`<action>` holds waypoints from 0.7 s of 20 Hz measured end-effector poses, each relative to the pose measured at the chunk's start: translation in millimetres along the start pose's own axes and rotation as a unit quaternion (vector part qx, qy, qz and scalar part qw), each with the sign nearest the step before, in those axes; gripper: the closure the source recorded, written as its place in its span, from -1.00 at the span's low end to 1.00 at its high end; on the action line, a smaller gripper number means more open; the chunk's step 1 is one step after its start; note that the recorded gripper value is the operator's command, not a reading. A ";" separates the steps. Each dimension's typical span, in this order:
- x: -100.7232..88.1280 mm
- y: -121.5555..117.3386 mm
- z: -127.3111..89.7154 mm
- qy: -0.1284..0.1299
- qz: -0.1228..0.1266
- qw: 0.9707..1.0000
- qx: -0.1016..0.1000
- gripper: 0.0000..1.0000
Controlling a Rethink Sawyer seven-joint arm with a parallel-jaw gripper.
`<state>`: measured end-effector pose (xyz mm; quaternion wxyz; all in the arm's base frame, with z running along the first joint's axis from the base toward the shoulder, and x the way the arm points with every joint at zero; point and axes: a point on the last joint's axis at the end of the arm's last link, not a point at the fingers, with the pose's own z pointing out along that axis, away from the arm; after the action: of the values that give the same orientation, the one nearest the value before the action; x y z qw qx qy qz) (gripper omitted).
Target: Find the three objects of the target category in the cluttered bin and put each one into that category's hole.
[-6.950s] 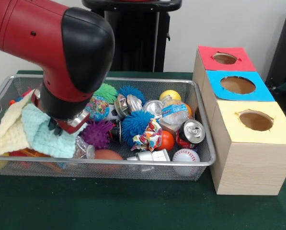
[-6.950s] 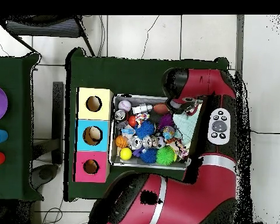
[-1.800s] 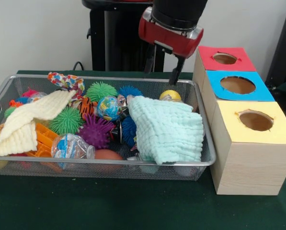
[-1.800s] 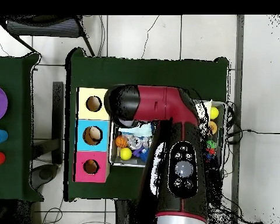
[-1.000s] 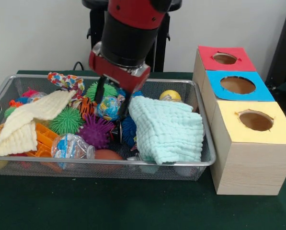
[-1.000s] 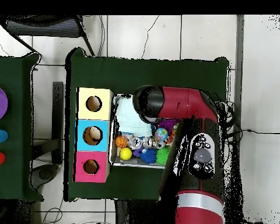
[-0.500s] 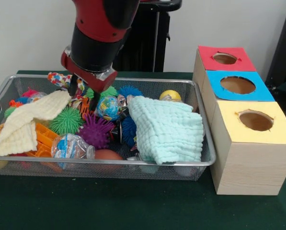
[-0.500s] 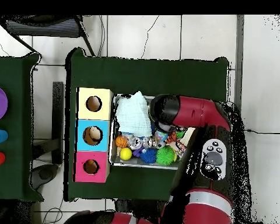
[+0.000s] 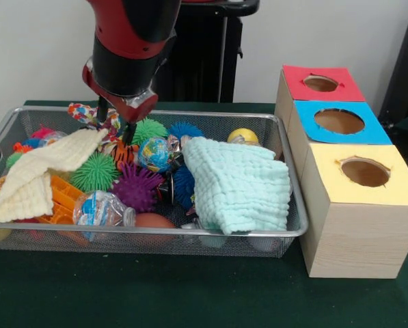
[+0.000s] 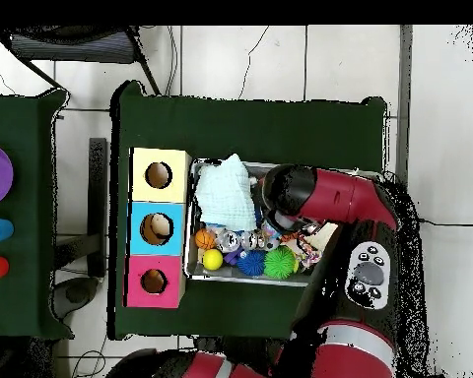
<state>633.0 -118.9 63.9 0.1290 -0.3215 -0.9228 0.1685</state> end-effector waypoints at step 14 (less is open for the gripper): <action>10.2 0.0 69.8 0.035 0.038 0.998 -0.024 -1.00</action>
<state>601.0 -128.3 1.7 0.1467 -0.3648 -0.9088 0.1396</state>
